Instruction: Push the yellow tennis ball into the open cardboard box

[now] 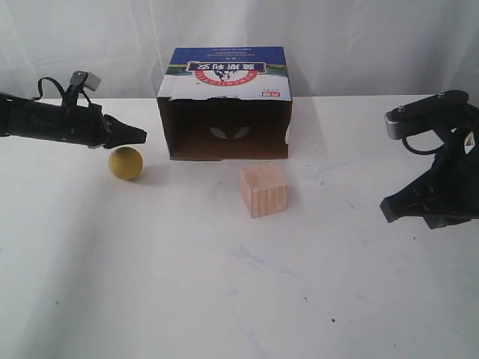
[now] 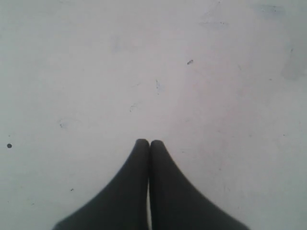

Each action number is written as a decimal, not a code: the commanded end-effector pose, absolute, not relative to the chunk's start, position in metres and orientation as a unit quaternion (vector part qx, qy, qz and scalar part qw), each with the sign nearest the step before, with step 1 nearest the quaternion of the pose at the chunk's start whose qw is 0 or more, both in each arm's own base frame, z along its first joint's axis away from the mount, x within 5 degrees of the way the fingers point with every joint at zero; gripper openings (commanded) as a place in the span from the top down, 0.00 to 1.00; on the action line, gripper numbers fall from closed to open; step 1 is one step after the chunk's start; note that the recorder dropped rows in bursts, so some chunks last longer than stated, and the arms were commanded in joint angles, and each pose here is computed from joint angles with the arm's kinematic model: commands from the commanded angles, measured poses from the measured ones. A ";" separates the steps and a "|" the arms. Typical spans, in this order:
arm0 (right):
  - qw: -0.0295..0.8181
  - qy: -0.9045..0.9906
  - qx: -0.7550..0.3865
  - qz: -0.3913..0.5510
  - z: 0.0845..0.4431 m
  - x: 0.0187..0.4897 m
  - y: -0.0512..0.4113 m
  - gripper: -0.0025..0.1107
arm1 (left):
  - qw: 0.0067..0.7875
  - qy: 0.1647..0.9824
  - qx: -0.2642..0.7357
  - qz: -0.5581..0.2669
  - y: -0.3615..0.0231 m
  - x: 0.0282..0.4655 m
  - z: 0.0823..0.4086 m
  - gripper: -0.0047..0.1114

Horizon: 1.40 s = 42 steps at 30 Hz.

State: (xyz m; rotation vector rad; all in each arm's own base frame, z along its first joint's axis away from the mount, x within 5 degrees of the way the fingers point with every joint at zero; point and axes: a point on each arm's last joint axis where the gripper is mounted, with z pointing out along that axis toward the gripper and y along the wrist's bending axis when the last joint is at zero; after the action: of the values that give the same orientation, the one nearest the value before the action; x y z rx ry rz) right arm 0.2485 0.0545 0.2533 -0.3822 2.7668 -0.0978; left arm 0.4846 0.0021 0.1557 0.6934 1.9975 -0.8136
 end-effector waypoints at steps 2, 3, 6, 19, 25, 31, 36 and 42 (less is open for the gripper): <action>0.187 0.974 -0.128 -0.027 0.254 0.250 0.054 0.98 | 0.450 0.810 0.261 -0.269 0.012 0.485 0.187 0.96; 0.187 0.974 -0.128 -0.027 0.254 0.250 0.054 0.98 | 0.445 0.815 0.261 -0.264 0.016 0.485 0.186 0.96; 0.187 0.974 -0.128 -0.027 0.254 0.250 0.054 0.98 | 0.399 0.840 0.274 -0.247 0.023 0.479 0.176 0.96; 0.206 0.970 -0.127 -0.021 0.256 0.253 0.056 0.98 | 0.347 0.852 0.249 -0.302 0.015 0.432 0.130 0.96; 0.207 0.970 -0.124 -0.015 0.256 0.253 0.057 0.98 | 0.372 0.833 0.230 -0.338 0.007 0.417 0.116 0.96; 0.208 0.970 -0.122 -0.012 0.256 0.253 0.057 0.98 | 0.407 0.802 0.208 -0.384 0.000 0.407 0.114 0.96; 0.209 0.970 -0.121 -0.011 0.256 0.253 0.058 0.98 | 0.412 0.792 0.208 -0.400 -0.002 0.405 0.116 0.96; 0.209 0.970 -0.121 -0.011 0.256 0.253 0.058 0.98 | 0.419 0.779 0.229 -0.406 -0.019 0.406 0.118 0.96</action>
State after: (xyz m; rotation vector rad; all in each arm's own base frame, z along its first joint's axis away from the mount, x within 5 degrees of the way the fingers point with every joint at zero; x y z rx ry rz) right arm 0.2534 0.0588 0.2553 -0.3539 2.7075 -0.0372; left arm 0.4093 -0.0067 0.1261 0.5203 1.9361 -1.0227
